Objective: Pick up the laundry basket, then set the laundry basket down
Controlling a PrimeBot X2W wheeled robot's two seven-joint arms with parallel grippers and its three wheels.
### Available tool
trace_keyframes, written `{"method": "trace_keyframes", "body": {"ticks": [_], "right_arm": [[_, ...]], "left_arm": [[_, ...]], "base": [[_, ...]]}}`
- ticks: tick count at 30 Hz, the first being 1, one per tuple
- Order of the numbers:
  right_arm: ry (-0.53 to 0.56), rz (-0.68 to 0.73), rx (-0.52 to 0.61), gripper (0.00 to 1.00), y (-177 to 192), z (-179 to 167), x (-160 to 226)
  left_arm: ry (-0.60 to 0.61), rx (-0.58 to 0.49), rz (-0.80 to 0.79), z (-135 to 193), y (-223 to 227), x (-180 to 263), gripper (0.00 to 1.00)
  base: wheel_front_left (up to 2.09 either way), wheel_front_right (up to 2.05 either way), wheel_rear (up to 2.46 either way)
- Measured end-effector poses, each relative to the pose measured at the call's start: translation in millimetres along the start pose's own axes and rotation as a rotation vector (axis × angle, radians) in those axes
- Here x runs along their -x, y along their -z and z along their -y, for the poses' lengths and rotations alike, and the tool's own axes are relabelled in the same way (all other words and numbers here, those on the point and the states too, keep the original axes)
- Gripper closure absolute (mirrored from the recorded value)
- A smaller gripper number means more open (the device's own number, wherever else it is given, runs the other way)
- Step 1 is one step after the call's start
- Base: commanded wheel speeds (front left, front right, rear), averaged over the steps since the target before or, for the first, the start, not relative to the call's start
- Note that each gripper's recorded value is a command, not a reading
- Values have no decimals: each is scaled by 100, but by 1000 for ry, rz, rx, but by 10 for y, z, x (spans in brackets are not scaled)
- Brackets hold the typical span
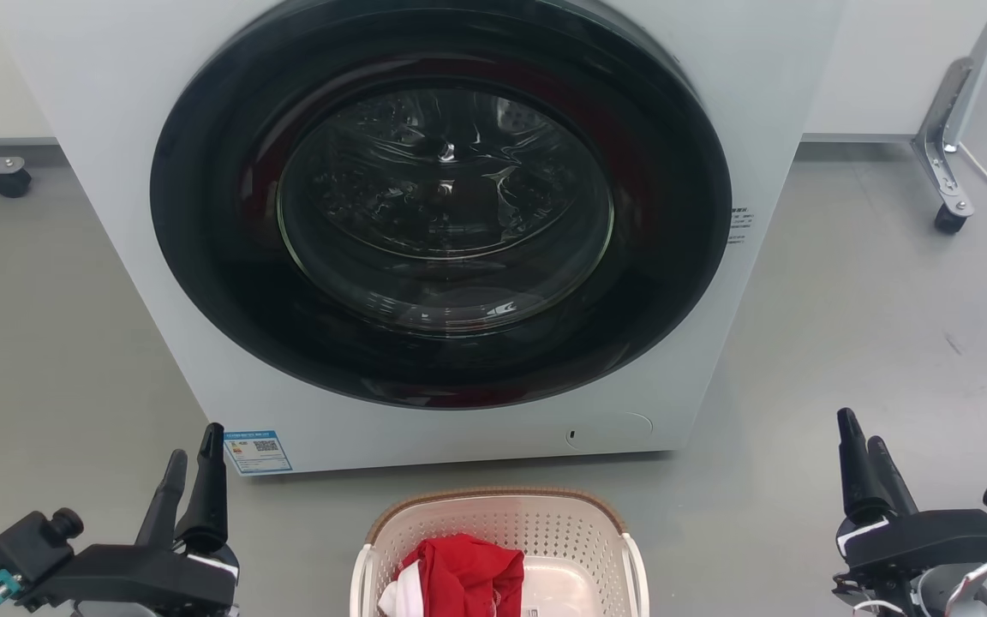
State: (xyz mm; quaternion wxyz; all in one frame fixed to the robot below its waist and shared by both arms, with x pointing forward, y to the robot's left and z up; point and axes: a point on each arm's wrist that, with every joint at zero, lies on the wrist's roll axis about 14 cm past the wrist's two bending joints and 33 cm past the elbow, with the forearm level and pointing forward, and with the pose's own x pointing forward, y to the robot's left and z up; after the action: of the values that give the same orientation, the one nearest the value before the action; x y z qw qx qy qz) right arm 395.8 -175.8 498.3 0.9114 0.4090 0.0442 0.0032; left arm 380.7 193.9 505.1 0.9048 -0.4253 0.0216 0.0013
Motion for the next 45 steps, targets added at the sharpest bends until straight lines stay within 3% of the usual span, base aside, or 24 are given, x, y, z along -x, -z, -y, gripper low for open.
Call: {"method": "trace_keyframes", "body": {"ticks": [25, 45], "right_arm": [[-50, -26, 483, 0, 257, -93, 30], [-94, 52, 787, 0, 216, -172, 74]], "left_arm": [[28, -442, 13, 66, 62, 47, 0], [87, -706, 30, 127, 167, 128, 0]], "base": [[0, 0, 0], [0, 0, 0]]}}
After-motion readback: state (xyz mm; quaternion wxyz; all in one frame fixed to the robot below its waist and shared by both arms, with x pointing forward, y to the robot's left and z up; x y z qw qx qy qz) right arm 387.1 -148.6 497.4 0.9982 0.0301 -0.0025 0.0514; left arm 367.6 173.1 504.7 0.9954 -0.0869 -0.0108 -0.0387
